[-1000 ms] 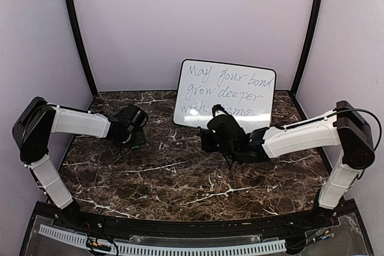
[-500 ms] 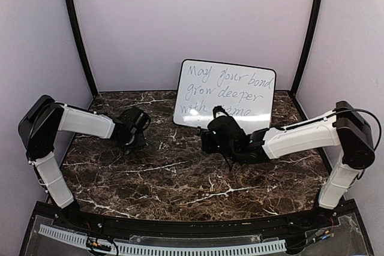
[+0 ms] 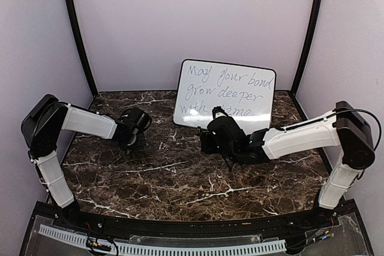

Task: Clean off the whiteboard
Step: Pick up the whiteboard eraser from the center of the board.

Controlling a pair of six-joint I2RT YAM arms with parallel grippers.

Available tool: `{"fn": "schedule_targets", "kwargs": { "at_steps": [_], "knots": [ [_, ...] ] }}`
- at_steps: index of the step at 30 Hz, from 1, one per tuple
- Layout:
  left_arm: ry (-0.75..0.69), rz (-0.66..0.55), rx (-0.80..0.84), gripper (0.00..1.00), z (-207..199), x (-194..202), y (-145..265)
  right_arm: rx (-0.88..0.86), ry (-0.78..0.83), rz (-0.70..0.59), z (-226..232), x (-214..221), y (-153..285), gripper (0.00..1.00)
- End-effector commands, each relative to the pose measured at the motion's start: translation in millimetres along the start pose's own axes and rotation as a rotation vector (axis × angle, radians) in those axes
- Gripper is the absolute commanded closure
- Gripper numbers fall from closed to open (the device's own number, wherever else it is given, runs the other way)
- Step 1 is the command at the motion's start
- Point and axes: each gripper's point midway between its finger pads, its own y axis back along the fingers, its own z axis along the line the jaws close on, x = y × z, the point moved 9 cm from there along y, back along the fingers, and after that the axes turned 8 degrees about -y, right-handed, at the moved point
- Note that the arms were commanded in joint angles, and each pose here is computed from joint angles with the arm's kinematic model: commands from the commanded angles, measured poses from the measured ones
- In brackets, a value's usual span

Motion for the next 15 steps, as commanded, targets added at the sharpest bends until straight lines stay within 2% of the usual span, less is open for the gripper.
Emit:
{"fn": "schedule_targets", "kwargs": {
  "at_steps": [1,6,15],
  "knots": [
    [0.001,-0.037,-0.017,0.49,0.3,-6.3,-0.9,-0.019,-0.009,-0.001,7.9,2.7,-1.4,0.37],
    [0.004,-0.050,-0.014,0.54,0.6,-8.5,-1.5,-0.019,-0.009,0.008,9.0,4.4,-3.4,0.37],
    [-0.001,-0.051,-0.020,0.55,1.9,-6.5,-5.3,-0.020,-0.004,0.016,11.3,4.9,-5.0,0.37]
  ]
}}
